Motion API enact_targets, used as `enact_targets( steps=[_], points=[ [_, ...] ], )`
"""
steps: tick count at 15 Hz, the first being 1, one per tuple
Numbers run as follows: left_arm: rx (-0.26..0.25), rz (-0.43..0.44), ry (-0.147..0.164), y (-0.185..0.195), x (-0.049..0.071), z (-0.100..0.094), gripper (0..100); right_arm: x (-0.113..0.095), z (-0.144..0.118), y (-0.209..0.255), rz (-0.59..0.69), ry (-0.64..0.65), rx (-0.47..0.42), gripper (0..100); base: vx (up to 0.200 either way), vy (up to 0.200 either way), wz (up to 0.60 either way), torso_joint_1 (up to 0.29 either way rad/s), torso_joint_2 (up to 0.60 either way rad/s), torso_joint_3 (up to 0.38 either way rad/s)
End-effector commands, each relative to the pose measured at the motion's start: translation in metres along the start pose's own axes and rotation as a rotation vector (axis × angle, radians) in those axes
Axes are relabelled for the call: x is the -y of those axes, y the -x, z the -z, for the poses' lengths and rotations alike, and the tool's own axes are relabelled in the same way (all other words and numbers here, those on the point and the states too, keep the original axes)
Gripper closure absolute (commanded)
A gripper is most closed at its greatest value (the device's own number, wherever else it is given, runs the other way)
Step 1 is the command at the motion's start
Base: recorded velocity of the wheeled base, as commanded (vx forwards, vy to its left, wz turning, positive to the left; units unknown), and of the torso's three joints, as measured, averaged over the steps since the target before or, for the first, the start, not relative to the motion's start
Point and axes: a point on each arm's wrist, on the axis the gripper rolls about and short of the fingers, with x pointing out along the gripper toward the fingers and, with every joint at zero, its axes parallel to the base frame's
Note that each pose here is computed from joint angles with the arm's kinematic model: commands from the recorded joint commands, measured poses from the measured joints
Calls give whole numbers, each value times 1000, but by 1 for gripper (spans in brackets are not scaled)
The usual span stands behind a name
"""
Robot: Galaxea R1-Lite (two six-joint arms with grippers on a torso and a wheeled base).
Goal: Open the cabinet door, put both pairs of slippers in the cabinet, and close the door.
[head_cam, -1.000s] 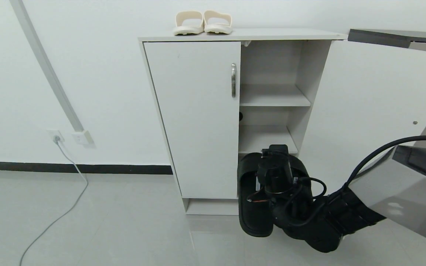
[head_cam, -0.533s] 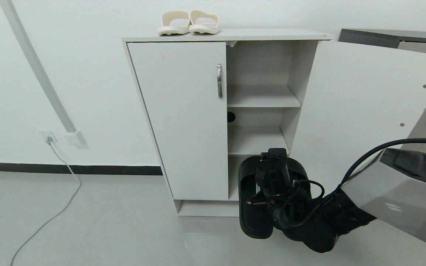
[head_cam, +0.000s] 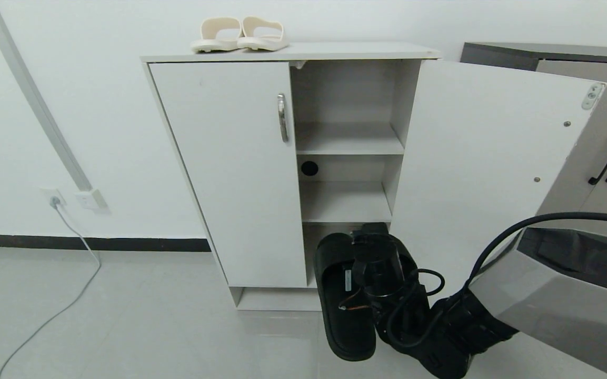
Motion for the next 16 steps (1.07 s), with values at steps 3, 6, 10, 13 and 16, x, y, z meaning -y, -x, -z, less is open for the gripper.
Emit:
enact_targets(
  steps=[3,6,10,13,16],
  points=[
    [-3,0,1,0,0,0,100,-11,14,-11,-7,18,-8,100,0,0,0,0,0,0],
    [-1,0,0,0,0,-1,100,-12,18,-13,-5,23,-16,100,0,0,0,0,0,0],
    [-3,0,1,0,0,0,100,-14,18,-12,-9,20,-11,100,0,0,0,0,0,0],
    [-3,0,-1,0,0,0,100,-18,12,-14,-15,17,4,100,0,0,0,0,0,0],
    [-3,2,-1,0,0,0,100,-25,8,-22,-17,38,22,100,0,0,0,2,2,-146]
  ],
)
